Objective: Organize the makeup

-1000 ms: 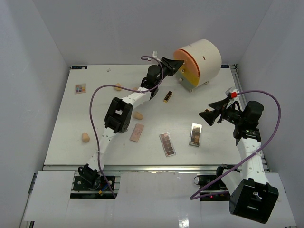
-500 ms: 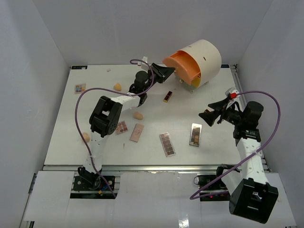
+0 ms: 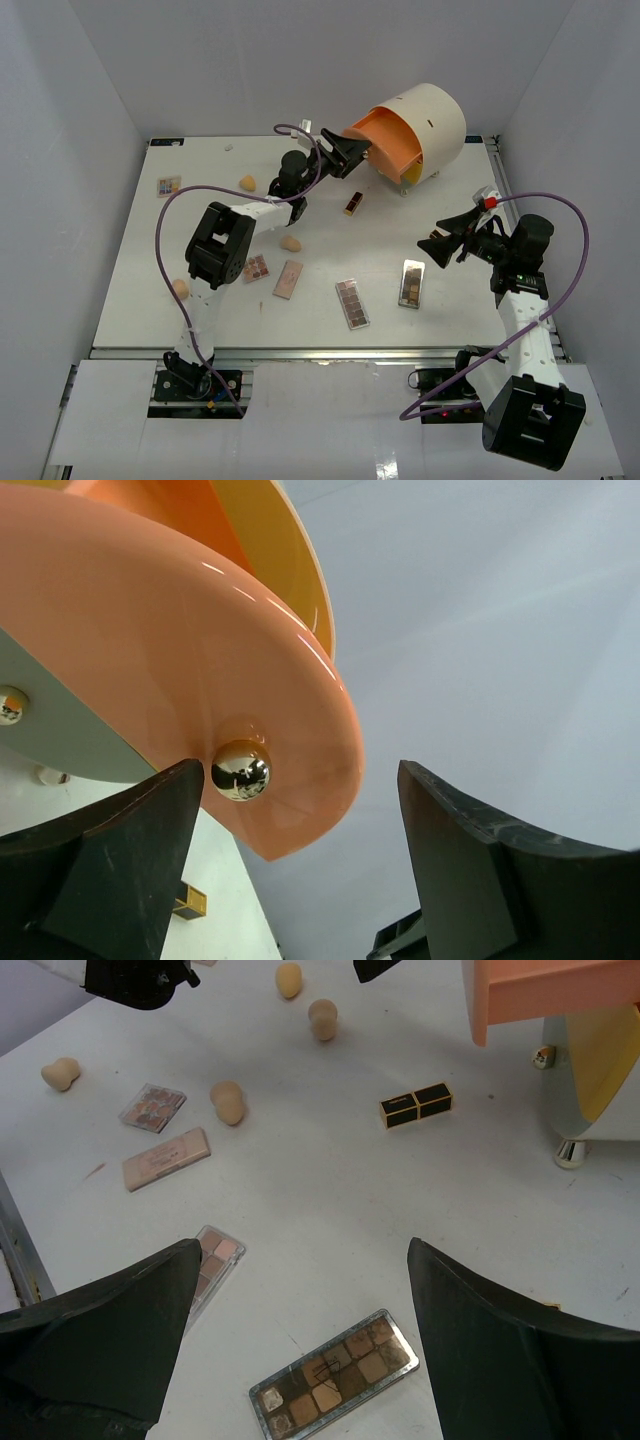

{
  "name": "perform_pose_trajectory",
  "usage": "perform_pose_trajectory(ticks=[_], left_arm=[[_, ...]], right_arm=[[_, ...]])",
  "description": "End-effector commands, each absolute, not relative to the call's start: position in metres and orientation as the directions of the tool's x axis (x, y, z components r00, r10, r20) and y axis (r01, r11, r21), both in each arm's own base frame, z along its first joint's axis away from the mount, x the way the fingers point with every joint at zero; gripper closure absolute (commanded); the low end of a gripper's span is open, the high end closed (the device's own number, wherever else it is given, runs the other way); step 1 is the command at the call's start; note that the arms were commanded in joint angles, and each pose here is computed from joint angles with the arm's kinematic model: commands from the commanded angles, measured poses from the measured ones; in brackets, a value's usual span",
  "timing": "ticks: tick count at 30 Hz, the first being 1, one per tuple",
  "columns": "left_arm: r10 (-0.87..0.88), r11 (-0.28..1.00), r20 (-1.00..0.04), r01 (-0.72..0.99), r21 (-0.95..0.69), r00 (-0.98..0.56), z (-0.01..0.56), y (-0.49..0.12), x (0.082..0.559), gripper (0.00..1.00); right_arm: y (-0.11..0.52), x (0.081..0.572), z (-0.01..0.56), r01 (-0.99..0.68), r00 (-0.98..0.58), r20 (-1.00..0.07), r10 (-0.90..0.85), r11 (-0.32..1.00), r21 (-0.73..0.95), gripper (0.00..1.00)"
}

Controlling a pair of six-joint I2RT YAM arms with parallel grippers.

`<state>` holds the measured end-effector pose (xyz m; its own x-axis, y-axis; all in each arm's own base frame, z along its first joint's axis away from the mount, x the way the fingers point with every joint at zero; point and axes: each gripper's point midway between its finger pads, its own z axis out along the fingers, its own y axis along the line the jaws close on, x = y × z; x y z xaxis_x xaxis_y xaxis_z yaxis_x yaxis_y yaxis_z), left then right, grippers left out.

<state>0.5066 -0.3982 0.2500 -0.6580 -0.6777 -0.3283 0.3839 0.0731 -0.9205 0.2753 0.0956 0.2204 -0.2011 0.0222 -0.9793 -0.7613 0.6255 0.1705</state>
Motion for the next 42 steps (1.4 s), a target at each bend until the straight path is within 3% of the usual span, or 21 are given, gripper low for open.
perform_pose_trajectory(ticks=[1,16,25,32,35,42], left_arm=[[-0.655,0.007,-0.358,0.469,-0.883,-0.666,0.301,-0.396,0.488,0.10],[-0.696,0.195,-0.482,0.506,-0.840,-0.532,0.316,-0.317,0.465,0.04],[-0.459,0.578,-0.770,0.510,-0.637,-0.442,0.317,-0.240,0.409,0.03],[-0.195,0.770,-0.925,0.534,-0.350,-0.327,0.303,-0.179,0.329,0.02],[-0.151,0.821,-0.944,0.494,-0.285,-0.293,0.283,-0.159,0.314,0.02],[-0.129,0.867,-0.953,0.435,-0.242,-0.274,0.246,-0.138,0.293,0.02]], right_arm=[[0.096,0.274,0.228,-0.781,-0.154,-0.988,0.007,0.611,0.126,0.10],[0.097,0.273,0.224,-0.796,-0.146,-0.989,-0.017,0.596,0.107,0.10],[0.082,0.285,0.206,-0.736,-0.218,-0.969,-0.119,0.672,0.083,0.10],[0.096,0.294,0.141,-0.679,-0.483,-0.736,-0.474,0.734,-0.027,0.10],[0.095,0.299,0.130,-0.638,-0.570,-0.658,-0.492,0.769,-0.021,0.10],[0.070,0.322,0.114,-0.608,-0.564,-0.589,-0.579,0.773,-0.177,0.10]])
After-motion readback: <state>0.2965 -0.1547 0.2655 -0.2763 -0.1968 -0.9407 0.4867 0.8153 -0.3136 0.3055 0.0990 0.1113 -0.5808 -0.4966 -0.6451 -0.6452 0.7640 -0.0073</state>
